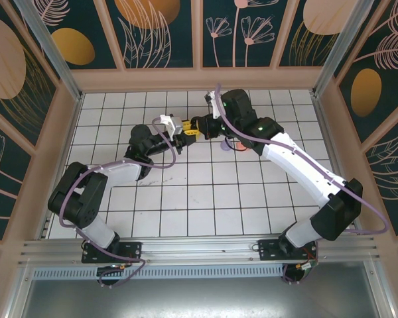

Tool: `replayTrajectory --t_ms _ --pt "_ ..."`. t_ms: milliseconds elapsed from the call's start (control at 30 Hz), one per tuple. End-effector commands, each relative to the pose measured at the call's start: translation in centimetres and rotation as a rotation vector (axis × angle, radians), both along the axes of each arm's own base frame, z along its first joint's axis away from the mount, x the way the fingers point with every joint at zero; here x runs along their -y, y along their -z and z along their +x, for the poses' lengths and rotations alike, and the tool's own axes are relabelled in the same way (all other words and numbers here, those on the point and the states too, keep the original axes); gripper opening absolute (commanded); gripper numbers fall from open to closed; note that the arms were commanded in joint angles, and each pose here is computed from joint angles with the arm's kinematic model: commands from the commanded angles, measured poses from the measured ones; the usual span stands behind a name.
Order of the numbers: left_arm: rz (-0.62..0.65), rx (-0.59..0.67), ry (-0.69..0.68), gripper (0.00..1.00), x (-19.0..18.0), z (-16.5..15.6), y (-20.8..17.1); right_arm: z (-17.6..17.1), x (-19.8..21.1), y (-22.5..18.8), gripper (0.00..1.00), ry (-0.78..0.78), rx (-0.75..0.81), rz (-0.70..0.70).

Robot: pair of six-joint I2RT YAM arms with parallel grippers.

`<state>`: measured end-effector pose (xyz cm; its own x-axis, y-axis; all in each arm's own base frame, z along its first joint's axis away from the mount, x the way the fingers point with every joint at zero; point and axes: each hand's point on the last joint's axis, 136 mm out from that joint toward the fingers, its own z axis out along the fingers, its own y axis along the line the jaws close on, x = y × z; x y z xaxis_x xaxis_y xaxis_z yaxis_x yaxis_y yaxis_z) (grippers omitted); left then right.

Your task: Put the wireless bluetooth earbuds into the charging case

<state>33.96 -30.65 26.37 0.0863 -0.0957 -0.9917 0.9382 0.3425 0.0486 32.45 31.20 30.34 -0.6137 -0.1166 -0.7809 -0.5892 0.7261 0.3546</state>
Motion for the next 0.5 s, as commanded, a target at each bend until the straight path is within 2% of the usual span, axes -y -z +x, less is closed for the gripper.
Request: replayTrajectory --t_ms 0,200,467 --pt "-0.029 0.036 -0.006 0.00 0.2 0.2 -1.0 -0.6 0.3 -2.9 0.00 0.006 0.051 0.076" --pt "-0.040 0.050 -0.014 0.00 0.1 0.2 -1.4 -0.8 1.4 -4.5 0.00 0.049 0.092 0.115" --pt "-0.083 0.131 -0.039 0.00 -0.4 0.0 -3.3 -1.0 3.3 -7.8 0.01 0.146 0.251 0.315"
